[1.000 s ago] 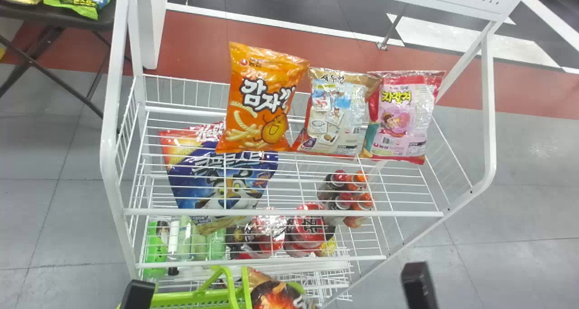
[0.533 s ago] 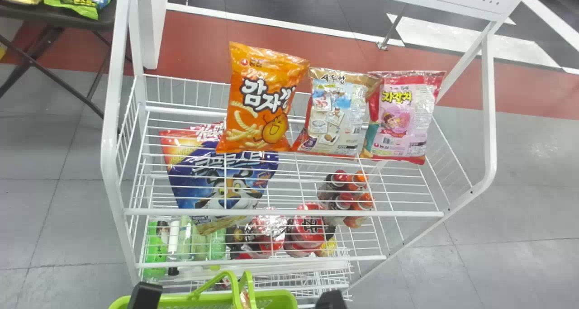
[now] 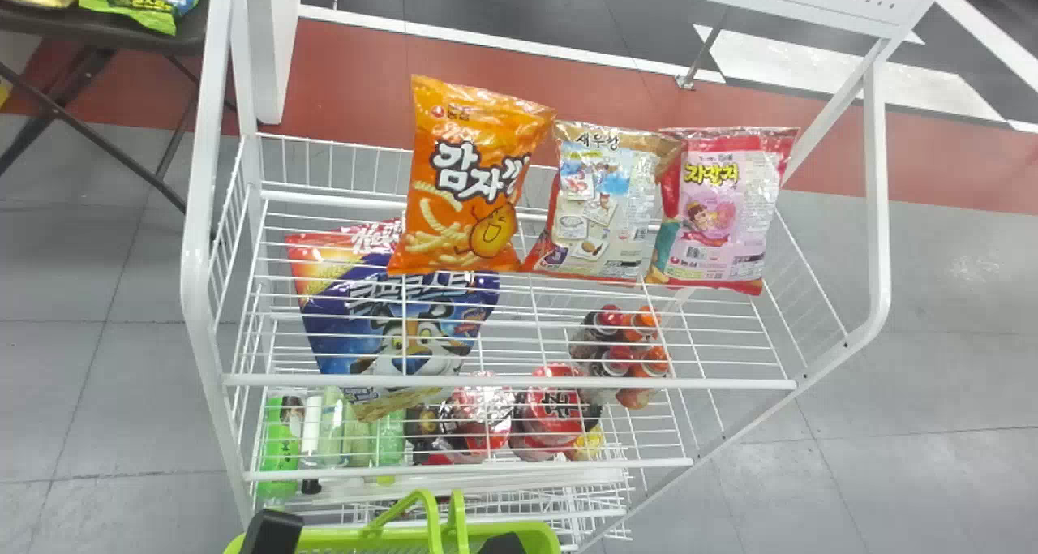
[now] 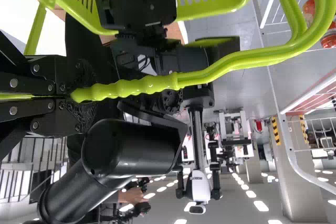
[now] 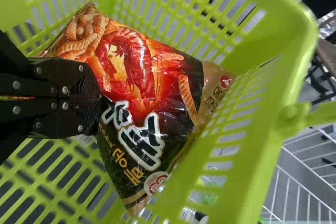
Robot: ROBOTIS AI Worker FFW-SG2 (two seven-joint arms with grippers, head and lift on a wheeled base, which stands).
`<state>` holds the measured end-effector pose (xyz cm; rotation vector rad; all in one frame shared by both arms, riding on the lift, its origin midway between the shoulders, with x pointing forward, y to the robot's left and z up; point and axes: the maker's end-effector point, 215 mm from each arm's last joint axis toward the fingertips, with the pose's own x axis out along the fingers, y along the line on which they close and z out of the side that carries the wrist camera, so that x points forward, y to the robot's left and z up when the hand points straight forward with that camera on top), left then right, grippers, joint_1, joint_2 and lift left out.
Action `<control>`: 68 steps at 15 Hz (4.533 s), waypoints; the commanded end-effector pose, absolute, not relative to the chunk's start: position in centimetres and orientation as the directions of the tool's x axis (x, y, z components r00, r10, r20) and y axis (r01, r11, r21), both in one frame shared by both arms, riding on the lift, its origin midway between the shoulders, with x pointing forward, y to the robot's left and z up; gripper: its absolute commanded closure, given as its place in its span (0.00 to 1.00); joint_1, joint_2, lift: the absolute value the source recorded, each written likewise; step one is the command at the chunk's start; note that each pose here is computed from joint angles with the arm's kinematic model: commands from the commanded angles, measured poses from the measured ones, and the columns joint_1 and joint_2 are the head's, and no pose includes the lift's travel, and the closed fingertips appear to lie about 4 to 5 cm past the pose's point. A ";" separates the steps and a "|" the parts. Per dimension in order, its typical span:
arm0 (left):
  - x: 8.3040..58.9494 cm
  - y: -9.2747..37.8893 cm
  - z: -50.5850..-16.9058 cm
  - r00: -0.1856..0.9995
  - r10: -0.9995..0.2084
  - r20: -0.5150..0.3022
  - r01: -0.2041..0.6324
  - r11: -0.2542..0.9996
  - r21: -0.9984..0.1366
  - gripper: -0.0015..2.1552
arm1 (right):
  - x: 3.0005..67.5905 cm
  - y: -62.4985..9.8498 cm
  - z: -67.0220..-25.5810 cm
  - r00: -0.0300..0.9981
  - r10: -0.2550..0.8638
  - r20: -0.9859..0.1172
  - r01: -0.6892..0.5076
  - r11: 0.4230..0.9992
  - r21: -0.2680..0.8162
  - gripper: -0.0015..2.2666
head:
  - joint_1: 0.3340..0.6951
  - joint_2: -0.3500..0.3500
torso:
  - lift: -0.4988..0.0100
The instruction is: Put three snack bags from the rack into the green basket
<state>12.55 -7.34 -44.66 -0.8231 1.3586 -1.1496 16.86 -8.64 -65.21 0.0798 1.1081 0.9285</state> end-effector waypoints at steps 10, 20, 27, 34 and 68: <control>12.6 -7.1 -44.7 -0.126 -0.949 -0.290 0.125 0.275 -0.953 0.70 | 27.2 -19.0 -43.7 0.554 0.694 -0.460 -0.577 0.718 0.389 0.05 | 1.00 0.00 | 0.98; 12.0 -7.6 -45.0 -0.142 -0.943 -0.300 0.133 0.282 -0.950 0.70 | 45.6 -15.8 -36.4 0.831 0.541 -0.131 -0.520 0.838 0.164 0.05 | 1.00 0.00 | 0.98; 13.3 -7.6 -44.4 -0.140 -0.944 -0.300 0.158 0.278 -0.948 0.68 | 54.5 -18.1 -36.8 0.948 0.305 -0.095 -0.305 0.952 0.018 0.05 | 1.00 0.00 | 0.98; 13.4 -7.6 -44.5 -0.141 -0.944 -0.299 0.155 0.277 -0.948 0.68 | 57.1 -16.3 -40.8 0.899 0.375 -0.226 -0.369 0.927 0.069 0.30 | 1.00 0.00 | 0.98; 13.4 -7.5 -44.6 -0.115 -0.959 -0.260 0.134 0.244 -0.960 0.68 | 15.9 -18.9 -53.5 0.216 0.570 -0.793 -0.528 0.751 0.397 0.92 | 1.00 0.00 | 0.98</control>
